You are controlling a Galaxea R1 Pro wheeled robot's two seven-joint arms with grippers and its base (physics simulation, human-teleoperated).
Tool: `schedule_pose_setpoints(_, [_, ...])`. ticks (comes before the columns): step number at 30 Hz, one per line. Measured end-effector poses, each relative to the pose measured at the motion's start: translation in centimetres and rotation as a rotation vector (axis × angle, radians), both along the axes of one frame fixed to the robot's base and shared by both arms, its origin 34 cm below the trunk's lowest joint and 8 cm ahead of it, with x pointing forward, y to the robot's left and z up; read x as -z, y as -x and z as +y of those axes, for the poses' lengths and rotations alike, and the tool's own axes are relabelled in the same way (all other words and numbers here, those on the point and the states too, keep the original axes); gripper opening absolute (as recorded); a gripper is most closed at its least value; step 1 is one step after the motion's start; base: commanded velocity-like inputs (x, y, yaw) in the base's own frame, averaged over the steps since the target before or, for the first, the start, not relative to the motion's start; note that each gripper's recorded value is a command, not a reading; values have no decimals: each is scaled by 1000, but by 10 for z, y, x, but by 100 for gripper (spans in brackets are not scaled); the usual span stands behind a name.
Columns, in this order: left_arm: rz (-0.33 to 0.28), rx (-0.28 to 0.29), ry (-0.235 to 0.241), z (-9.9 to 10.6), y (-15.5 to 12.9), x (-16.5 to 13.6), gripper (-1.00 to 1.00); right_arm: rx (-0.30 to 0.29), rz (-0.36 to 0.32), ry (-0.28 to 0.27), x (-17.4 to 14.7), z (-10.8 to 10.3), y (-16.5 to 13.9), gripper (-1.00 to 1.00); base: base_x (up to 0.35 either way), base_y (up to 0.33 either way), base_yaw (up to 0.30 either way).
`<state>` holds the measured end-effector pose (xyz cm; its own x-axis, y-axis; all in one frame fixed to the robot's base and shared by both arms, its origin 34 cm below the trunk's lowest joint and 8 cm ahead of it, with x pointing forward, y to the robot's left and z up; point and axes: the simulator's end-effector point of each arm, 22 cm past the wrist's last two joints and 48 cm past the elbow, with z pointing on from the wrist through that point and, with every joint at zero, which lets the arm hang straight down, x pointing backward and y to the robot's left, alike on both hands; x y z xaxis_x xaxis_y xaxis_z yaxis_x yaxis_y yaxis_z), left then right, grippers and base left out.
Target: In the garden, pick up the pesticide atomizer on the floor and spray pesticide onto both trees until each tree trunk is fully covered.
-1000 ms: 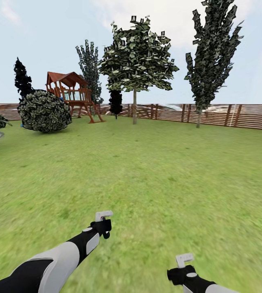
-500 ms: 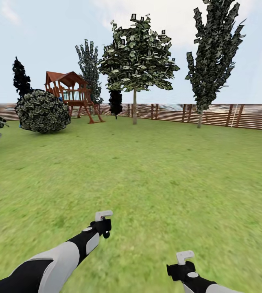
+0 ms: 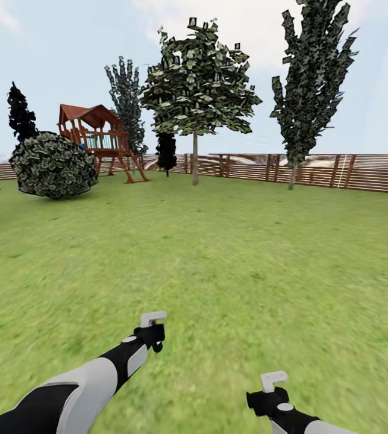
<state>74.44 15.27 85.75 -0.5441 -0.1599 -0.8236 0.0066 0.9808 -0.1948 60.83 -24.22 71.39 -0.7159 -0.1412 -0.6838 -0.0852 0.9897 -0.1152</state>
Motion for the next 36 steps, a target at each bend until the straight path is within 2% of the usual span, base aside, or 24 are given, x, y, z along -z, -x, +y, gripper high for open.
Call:
schedule_pose_setpoints(12, [-1, 0, 2, 0, 0, -1, -100, -1, -1, -1, 0, 1, 0, 100, 350, 0, 11])
schedule_pose_setpoints(14, [-7, 31, 22, -8, 0, -2, -100, -1, -2, -1, 0, 1, 0, 100, 350, 0, 61])
schedule_pose_setpoints(18, [-10, 52, 37, -14, 1, -3, -100, -1, -2, 0, 0, 1, 0, 100, 350, 0, 17])
schedule_pose_setpoints(29, [-11, 56, 39, -15, 0, -3, -100, -2, -1, -1, 0, 2, 0, 100, 350, 0, 26])
schedule_pose_setpoints(36, [-10, 56, 39, -15, 1, -3, -100, -2, -2, -2, 0, 2, 0, 100, 350, 0, -118])
